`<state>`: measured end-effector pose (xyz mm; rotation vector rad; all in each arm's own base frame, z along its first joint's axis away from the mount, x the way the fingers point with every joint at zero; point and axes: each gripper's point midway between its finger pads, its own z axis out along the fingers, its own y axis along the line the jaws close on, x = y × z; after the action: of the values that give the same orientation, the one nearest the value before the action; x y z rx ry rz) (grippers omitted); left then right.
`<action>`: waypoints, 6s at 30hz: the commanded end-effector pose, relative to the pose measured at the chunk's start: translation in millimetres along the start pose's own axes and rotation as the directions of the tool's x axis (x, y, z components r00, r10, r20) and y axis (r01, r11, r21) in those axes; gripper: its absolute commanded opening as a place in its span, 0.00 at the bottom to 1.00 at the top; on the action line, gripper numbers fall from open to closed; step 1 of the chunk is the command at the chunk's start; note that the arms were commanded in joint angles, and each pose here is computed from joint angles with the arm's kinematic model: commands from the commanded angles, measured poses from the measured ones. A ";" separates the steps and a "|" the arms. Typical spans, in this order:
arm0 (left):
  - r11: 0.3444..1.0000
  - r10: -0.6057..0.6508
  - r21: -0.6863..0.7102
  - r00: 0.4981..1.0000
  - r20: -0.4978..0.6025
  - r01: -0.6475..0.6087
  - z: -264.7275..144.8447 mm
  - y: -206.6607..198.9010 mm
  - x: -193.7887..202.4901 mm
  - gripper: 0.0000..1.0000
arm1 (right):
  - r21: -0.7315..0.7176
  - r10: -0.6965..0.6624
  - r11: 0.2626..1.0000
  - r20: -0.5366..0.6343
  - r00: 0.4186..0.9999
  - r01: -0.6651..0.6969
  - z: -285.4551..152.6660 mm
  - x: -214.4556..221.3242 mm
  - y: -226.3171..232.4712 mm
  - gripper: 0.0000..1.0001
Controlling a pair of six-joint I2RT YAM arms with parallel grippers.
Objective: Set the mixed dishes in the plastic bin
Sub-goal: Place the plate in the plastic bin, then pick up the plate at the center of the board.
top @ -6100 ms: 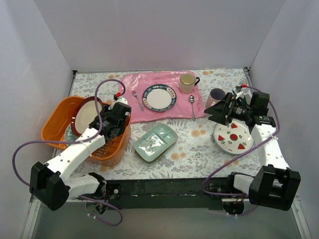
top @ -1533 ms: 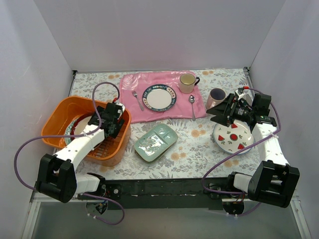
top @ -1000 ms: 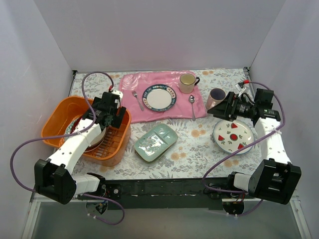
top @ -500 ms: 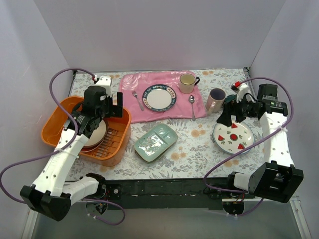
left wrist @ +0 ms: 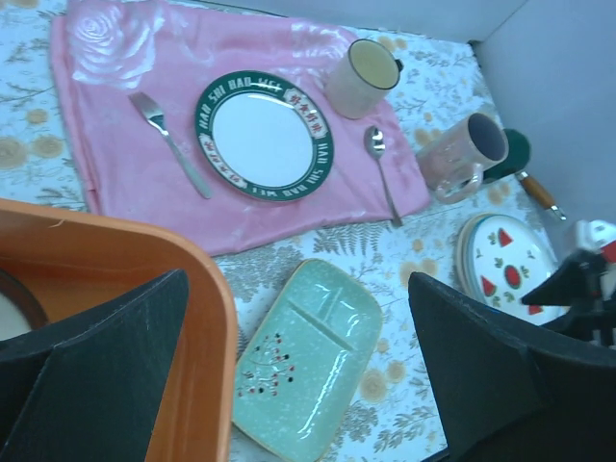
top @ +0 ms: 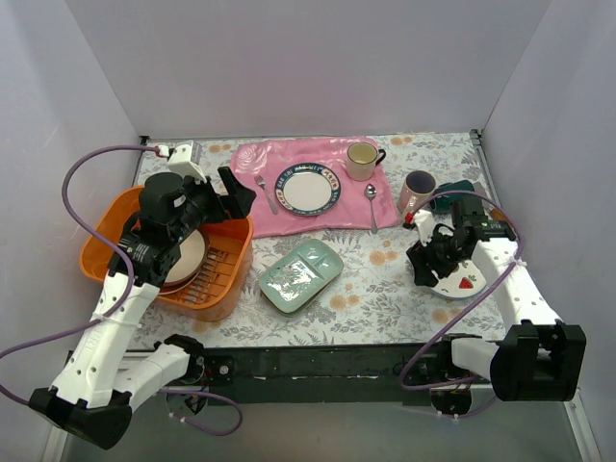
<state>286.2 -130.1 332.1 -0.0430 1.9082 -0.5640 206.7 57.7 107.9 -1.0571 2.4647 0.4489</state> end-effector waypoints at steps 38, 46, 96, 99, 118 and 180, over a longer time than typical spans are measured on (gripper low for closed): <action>0.992 0.013 0.123 1.000 -0.010 -0.012 -2.9 -18.6 7.0 0.98 | 0.198 -0.129 0.965 -0.205 0.970 0.171 36.7 29.3 -22.0 0.02; 0.937 0.164 0.311 0.986 0.000 -0.156 -3.0 -45.0 11.9 0.98 | 0.177 -0.256 0.946 -0.101 0.961 0.271 5.3 -3.9 -10.1 0.01; 0.130 0.711 0.635 0.518 0.476 -0.761 99.5 -238.6 212.8 0.98 | -0.076 -0.424 0.886 0.269 0.865 0.458 -52.7 -68.7 74.4 0.01; 0.105 0.710 0.665 0.524 0.470 -0.739 99.8 -245.6 225.5 0.98 | -0.078 -0.422 0.886 0.273 0.864 0.458 -52.8 -69.0 74.8 0.01; 0.070 0.740 0.684 0.498 0.452 -0.726 115.1 -276.9 265.7 0.61 | -0.080 -0.440 0.872 0.306 0.844 0.484 -63.0 -71.1 84.2 0.01; 0.131 0.738 0.602 0.483 0.471 -0.788 69.2 -277.6 191.1 0.00 | -0.063 -0.214 0.965 0.382 0.899 0.256 -87.5 -122.7 61.5 0.31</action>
<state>197.6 -450.9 183.5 1.5298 1.3426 -0.6271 198.5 134.5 230.4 -1.2455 2.0047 0.7036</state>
